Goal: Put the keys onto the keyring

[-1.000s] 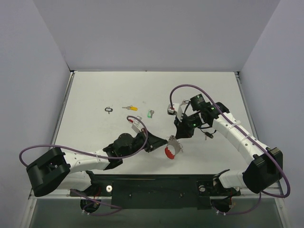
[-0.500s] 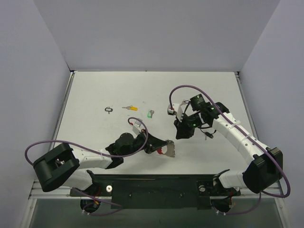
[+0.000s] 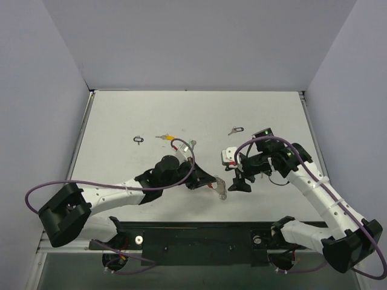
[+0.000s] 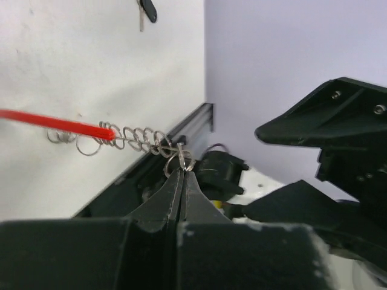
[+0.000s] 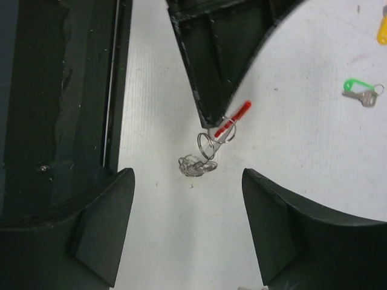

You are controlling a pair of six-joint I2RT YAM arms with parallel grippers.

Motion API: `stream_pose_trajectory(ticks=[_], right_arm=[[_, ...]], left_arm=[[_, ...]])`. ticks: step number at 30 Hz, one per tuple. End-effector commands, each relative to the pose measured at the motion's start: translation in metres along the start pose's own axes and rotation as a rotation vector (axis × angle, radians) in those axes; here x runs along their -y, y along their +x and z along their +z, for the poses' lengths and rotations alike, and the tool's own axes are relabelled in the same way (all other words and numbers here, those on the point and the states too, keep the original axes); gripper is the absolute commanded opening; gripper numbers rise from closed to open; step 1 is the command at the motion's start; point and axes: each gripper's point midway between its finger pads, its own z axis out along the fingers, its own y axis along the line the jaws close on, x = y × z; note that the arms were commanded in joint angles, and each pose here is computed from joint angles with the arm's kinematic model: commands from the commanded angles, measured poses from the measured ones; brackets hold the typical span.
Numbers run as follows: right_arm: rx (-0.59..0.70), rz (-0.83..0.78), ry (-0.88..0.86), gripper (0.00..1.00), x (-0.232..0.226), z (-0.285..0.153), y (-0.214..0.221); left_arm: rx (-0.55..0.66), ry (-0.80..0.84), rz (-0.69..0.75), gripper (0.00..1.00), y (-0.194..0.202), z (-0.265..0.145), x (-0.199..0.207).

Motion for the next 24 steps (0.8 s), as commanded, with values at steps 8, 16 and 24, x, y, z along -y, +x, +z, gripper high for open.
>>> stream_pose_trajectory(ticks=[8, 16, 24], right_arm=[[0.163, 0.082, -0.185, 0.62, -0.012, 0.004, -0.031], [0.230, 0.218, -0.200, 0.59, -0.004, 0.000, -0.029], [0.265, 0.233, -0.266, 0.54, -0.005, 0.011, -0.026]], left_arm=[[-0.215, -0.315, 0.865, 0.00, -0.017, -0.036, 0.000], [-0.279, -0.300, 1.208, 0.00, -0.030, -0.040, 0.009], [-0.316, -0.214, 1.431, 0.00, -0.026, -0.029, 0.018]])
